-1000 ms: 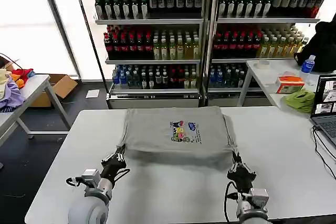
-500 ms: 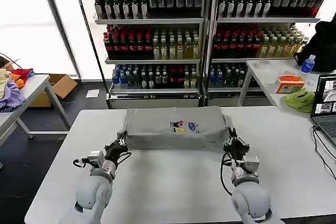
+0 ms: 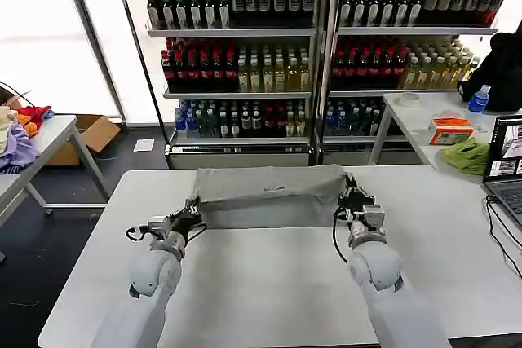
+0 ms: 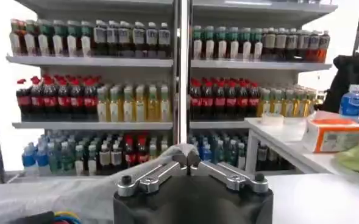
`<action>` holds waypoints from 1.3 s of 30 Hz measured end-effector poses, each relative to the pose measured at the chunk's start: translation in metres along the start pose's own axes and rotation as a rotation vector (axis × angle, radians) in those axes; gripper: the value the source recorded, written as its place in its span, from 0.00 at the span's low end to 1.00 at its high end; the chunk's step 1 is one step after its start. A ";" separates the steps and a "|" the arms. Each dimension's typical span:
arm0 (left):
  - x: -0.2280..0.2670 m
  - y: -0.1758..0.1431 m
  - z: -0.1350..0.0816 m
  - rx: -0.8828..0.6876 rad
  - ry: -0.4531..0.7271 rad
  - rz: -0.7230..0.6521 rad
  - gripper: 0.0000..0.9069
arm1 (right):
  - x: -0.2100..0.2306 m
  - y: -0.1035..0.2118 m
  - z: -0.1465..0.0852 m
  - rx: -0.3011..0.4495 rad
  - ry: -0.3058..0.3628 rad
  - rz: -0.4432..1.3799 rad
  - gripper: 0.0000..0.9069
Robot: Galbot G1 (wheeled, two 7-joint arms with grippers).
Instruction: Fold and organize the clothes.
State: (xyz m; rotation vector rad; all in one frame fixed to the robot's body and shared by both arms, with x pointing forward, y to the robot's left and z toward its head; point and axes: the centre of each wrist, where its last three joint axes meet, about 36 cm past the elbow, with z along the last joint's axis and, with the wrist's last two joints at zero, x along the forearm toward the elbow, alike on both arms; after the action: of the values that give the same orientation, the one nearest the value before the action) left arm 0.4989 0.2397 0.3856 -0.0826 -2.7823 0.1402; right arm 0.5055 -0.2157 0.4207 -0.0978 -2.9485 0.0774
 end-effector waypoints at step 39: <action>-0.002 -0.004 -0.041 -0.015 0.059 -0.038 1.00 | -0.009 0.025 -0.034 -0.335 0.059 0.077 1.00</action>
State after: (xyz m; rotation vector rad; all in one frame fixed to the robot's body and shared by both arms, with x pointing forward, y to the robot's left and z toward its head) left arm 0.5146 0.2394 0.4241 -0.0363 -2.7249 0.1061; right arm 0.5221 -0.1898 0.4514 -0.2558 -2.8690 -0.4023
